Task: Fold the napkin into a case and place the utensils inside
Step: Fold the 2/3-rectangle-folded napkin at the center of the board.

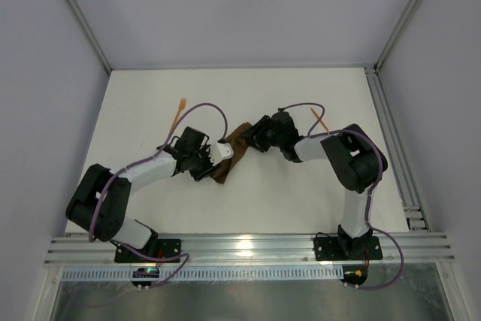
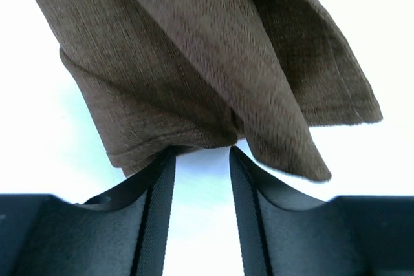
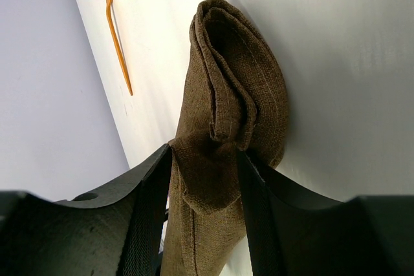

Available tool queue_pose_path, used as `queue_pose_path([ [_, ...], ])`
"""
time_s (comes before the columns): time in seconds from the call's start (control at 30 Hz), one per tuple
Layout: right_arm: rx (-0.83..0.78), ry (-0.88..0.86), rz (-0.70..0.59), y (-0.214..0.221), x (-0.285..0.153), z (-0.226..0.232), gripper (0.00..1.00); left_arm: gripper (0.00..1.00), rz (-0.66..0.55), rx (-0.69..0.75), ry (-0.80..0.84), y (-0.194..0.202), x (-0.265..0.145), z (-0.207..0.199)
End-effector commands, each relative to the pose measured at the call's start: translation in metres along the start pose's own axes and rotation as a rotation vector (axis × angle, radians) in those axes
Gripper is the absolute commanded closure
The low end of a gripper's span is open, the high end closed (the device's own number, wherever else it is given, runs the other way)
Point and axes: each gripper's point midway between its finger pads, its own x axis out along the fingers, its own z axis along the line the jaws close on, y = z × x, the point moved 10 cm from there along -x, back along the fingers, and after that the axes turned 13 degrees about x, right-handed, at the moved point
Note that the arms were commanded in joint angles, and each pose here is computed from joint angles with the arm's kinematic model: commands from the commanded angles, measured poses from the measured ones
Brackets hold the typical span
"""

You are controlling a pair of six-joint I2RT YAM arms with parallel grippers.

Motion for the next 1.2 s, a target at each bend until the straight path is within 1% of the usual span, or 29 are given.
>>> queue_pose_path([
  [0.0,0.0,0.154,-0.091,-0.01,0.008,-0.031,0.5,0.58,-0.031,-0.064,0.036,-0.001,-0.014,-0.003],
  [0.1,-0.01,0.158,-0.093,-0.01,0.008,-0.031,0.5,0.52,-0.076,-0.056,-0.011,-0.009,-0.028,0.0],
  [0.2,-0.018,0.157,-0.095,-0.01,0.008,-0.031,0.5,0.49,-0.111,-0.054,-0.031,-0.016,-0.037,0.003],
  [0.23,-0.017,0.157,-0.095,-0.011,0.008,-0.031,0.51,0.46,-0.125,-0.056,-0.021,-0.018,-0.038,0.003],
  [0.4,-0.021,0.158,-0.09,-0.011,0.009,-0.031,0.51,0.39,-0.178,-0.084,0.026,-0.033,-0.05,0.006],
  [0.43,-0.021,0.156,-0.087,-0.011,0.009,-0.031,0.51,0.34,-0.199,-0.095,0.013,-0.043,-0.055,0.011],
  [0.47,-0.023,0.156,-0.087,-0.011,0.009,-0.031,0.51,0.34,-0.208,-0.103,0.004,-0.047,-0.058,0.015],
  [0.5,-0.024,0.158,-0.087,-0.01,0.009,-0.031,0.51,0.28,-0.21,-0.099,0.003,-0.054,-0.06,0.016],
  [0.57,-0.026,0.158,-0.086,-0.01,0.009,-0.032,0.51,0.22,-0.213,-0.12,-0.02,-0.073,-0.06,0.024],
  [0.6,-0.025,0.159,-0.086,-0.01,0.009,-0.032,0.51,0.13,-0.208,-0.113,-0.025,-0.084,-0.057,0.022],
  [0.63,-0.025,0.159,-0.086,-0.01,0.008,-0.033,0.51,0.05,-0.194,-0.139,-0.022,-0.095,-0.049,0.027],
  [0.67,-0.024,0.157,-0.085,-0.01,0.008,-0.032,0.51,0.01,-0.16,-0.148,-0.041,-0.099,-0.042,0.028],
  [0.77,-0.025,0.154,-0.086,-0.01,0.009,-0.032,0.51,0.01,-0.106,-0.153,-0.05,-0.116,-0.016,0.025],
  [0.8,-0.024,0.156,-0.084,-0.01,0.009,-0.033,0.51,0.01,-0.06,-0.156,-0.116,-0.116,-0.012,0.028],
  [0.83,-0.025,0.153,-0.084,-0.01,0.009,-0.032,0.51,0.01,-0.046,-0.142,-0.143,-0.12,-0.007,0.025],
  [0.9,-0.023,0.152,-0.08,-0.01,0.009,-0.032,0.51,0.01,0.015,-0.159,-0.235,-0.12,0.005,0.03],
  [0.93,-0.025,0.148,-0.077,-0.01,0.009,-0.031,0.51,0.01,0.035,-0.165,-0.251,-0.12,0.009,0.031],
  [0.97,-0.026,0.149,-0.077,-0.01,0.009,-0.032,0.51,0.01,0.059,-0.173,-0.253,-0.118,0.016,0.032],
  [1.1,-0.028,0.148,-0.074,-0.01,0.01,-0.032,0.51,0.02,0.09,-0.199,-0.252,-0.116,0.026,0.029],
  [1.17,-0.031,0.145,-0.073,-0.01,0.009,-0.032,0.51,0.07,0.104,-0.199,-0.26,-0.115,0.027,0.03],
])
